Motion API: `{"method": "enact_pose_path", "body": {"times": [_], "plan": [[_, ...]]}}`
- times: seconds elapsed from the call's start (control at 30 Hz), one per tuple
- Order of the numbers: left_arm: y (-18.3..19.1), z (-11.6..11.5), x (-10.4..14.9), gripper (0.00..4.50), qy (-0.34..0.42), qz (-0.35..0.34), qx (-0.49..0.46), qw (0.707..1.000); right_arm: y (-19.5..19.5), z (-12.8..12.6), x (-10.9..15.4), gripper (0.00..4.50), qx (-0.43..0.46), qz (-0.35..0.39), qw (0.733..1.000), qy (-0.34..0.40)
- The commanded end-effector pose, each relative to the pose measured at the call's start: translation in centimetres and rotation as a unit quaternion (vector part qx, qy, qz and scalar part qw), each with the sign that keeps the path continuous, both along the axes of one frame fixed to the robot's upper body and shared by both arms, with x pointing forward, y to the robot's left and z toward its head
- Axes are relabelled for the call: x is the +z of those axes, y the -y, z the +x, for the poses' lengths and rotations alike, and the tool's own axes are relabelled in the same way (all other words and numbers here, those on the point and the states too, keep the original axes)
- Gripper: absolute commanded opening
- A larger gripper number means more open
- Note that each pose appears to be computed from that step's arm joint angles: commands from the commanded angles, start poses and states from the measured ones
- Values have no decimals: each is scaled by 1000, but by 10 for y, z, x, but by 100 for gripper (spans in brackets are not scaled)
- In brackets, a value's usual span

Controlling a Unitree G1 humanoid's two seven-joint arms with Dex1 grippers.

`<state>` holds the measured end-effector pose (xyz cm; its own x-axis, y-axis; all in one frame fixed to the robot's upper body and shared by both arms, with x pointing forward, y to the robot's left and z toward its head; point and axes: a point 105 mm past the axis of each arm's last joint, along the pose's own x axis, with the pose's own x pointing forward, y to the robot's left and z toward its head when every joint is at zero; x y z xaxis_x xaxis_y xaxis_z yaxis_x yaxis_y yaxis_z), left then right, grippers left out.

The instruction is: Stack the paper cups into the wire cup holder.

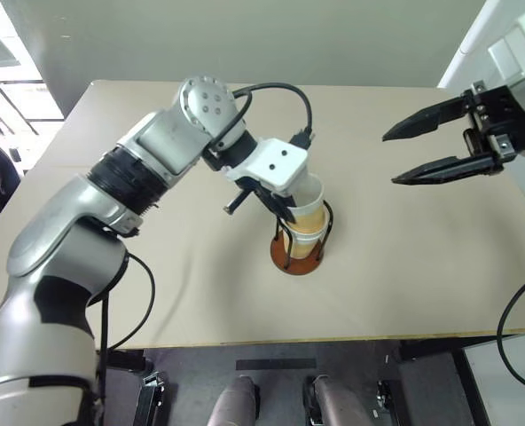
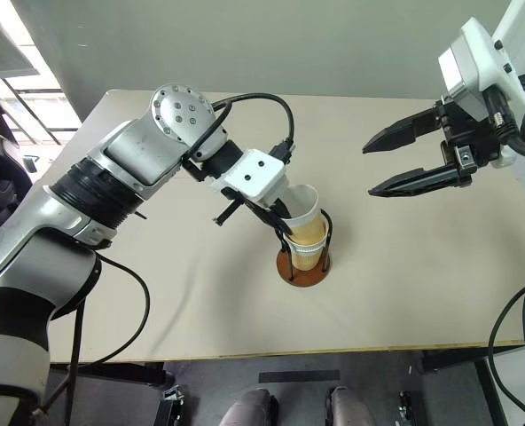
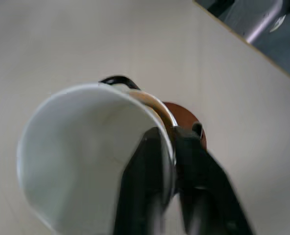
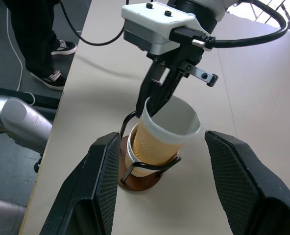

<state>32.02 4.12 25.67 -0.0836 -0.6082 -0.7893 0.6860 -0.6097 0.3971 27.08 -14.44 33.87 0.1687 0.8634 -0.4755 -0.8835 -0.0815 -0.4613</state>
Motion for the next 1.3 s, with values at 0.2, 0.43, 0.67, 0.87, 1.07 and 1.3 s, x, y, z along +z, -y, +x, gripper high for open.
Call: {"method": "enact_pose_path", "body": {"times": [0.2, 0.43, 0.67, 0.87, 1.07, 1.3], "plan": [[-4, -10, 20, 331, -43, -47, 10, 998, 1, 1, 3, 274, 1, 11, 1000, 1], [-45, 28, 83, 431, -109, -327, 219, 913, -10, 43, 16, 274, -69, 172, 983, 12], [-114, 62, 85, 431, -32, -514, 424, 745, 0, 94, -6, 274, -181, 269, 946, -20], [-187, 66, 50, 431, 18, -566, 583, 582, 13, 135, -41, 274, -290, 320, 900, -49], [-237, 48, 22, 431, 44, -570, 661, 487, 23, 152, -75, 274, -355, 335, 870, -63], [-247, 40, 14, 431, 55, -573, 671, 467, 51, 164, -89, 274, -425, 318, 847, -18]]}}
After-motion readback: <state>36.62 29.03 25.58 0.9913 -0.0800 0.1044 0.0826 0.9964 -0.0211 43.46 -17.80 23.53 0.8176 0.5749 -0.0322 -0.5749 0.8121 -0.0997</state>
